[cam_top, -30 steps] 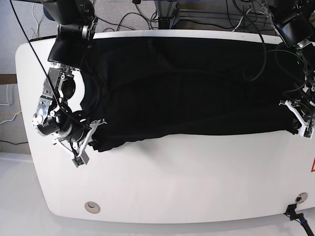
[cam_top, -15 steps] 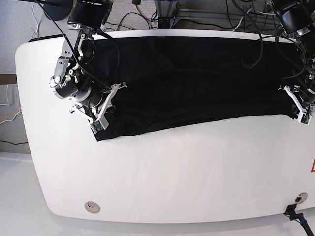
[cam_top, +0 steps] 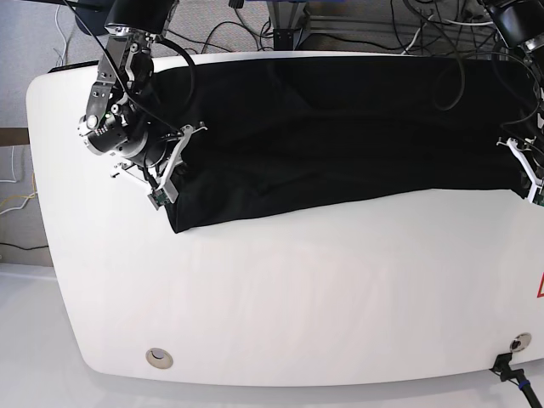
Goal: Fold the T-shirt properly
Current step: 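Lift the hem and fold it over toward the collar with both grippers, then lay the folded hem down near the collar with both grippers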
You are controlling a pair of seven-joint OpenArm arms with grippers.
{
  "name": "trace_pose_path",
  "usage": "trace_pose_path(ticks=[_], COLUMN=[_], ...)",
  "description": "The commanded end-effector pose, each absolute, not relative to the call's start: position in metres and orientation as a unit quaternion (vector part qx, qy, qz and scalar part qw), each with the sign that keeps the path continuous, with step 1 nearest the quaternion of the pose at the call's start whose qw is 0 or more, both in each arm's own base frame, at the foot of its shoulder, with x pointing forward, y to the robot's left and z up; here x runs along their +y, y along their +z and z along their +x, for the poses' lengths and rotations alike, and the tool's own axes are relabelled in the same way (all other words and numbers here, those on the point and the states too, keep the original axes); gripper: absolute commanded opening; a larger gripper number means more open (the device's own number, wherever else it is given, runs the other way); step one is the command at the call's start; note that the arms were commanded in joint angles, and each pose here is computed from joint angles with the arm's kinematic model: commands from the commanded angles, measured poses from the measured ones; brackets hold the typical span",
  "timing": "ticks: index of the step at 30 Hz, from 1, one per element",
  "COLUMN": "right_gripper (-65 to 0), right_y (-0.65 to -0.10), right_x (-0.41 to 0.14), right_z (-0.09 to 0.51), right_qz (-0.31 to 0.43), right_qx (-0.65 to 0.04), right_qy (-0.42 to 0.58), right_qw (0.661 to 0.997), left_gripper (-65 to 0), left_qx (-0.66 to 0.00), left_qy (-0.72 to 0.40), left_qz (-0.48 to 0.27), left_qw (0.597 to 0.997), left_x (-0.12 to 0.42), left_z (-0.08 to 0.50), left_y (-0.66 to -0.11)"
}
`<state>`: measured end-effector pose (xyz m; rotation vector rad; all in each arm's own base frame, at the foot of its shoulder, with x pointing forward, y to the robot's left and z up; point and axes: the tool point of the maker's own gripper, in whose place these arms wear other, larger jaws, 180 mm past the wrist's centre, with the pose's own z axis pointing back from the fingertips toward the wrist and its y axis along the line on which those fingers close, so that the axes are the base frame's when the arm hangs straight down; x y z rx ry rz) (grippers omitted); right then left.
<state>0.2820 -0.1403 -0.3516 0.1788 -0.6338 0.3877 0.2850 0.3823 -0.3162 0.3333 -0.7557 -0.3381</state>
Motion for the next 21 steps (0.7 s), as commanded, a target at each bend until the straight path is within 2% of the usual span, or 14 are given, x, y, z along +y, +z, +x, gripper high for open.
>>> trace_pose_path(ticks=[1,13,17,18,21], right_gripper=[-65.0,-65.0,-65.0,-63.0,-42.6], right_y=[-0.342,-0.367,-0.368,-0.368,-0.368], right_x=[-0.146,-0.142,-0.142,-0.143,-0.145], right_z=[0.288,0.256,0.255,0.255,0.255], right_qz=[0.076,0.088,0.089,0.087,0.084], right_qx=[-0.325,-0.282,-0.281,-0.280,-0.279], right_qy=[0.193,0.191,0.187,0.186,0.187], right_qw=[0.923,0.936,0.937,0.938,0.938], left_gripper=[-65.0,-65.0,-65.0,-65.0,-65.0], left_qx=[-0.376,-0.362,-0.343,-0.337,-0.307], left_qy=[-0.166,-0.175,-0.190,-0.201,-0.226], left_qz=[0.184,0.198,0.191,0.189,0.191], left_qw=[0.893,0.894,0.900,0.900,0.905], left_x=[0.396,0.409,0.401,0.398,0.399], left_z=[0.291,0.288,0.278,0.279,0.267], left_y=[-0.298,-0.294,-0.307,-0.310,-0.320])
